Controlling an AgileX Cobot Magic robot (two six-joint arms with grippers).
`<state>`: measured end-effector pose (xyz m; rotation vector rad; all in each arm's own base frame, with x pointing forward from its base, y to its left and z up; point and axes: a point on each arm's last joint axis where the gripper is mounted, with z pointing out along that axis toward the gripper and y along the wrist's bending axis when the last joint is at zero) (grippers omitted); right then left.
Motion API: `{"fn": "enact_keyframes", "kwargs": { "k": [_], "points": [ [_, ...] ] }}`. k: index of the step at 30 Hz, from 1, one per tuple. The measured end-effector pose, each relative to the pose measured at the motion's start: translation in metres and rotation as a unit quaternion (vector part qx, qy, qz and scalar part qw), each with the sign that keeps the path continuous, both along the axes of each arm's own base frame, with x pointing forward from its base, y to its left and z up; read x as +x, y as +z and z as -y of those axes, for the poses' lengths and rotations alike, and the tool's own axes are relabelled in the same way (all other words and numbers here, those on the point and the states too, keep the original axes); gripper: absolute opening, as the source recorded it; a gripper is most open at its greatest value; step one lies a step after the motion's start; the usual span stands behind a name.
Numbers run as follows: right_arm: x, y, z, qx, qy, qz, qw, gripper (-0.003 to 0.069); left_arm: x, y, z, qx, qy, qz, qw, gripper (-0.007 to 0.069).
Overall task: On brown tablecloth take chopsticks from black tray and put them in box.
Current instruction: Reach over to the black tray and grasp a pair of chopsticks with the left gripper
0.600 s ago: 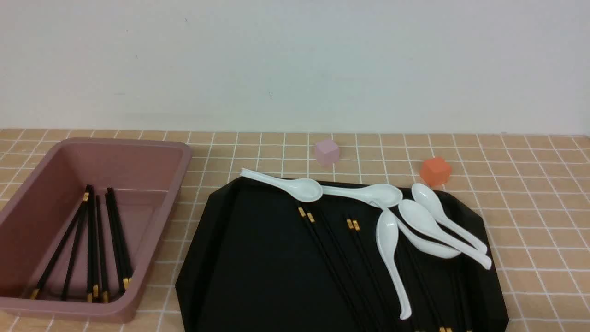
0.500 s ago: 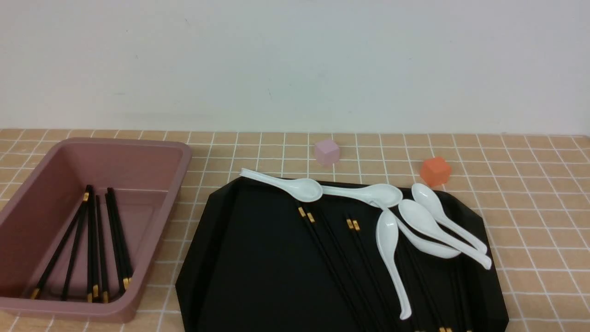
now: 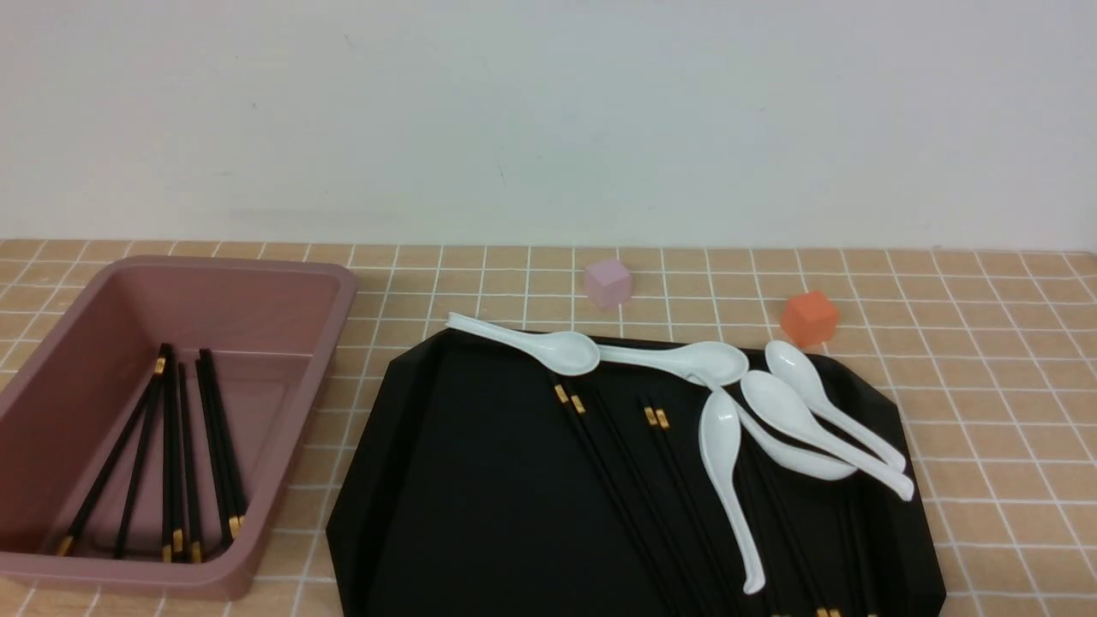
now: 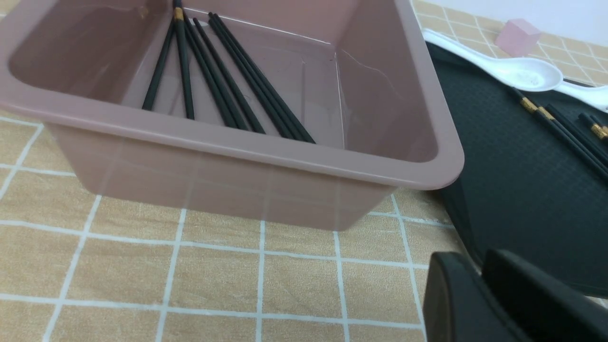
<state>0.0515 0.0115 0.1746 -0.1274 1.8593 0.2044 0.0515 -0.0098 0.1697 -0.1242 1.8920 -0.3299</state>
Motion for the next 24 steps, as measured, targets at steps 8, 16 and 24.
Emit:
{"fn": "enact_keyframes", "kwargs": {
  "k": [8,16,24],
  "points": [
    [0.0,0.0,0.0,0.0,0.0,0.0,1.0,0.024,0.0,0.0,0.0,0.0,0.0,0.0,1.0,0.0113],
    [0.0,0.0,0.0,0.0,0.0,0.0,1.0,0.024,0.0,0.0,0.0,0.0,0.0,0.0,1.0,0.0113],
    [0.0,0.0,0.0,0.0,0.0,0.0,1.0,0.024,0.0,0.0,0.0,0.0,0.0,0.0,1.0,0.0123]
  ]
}}
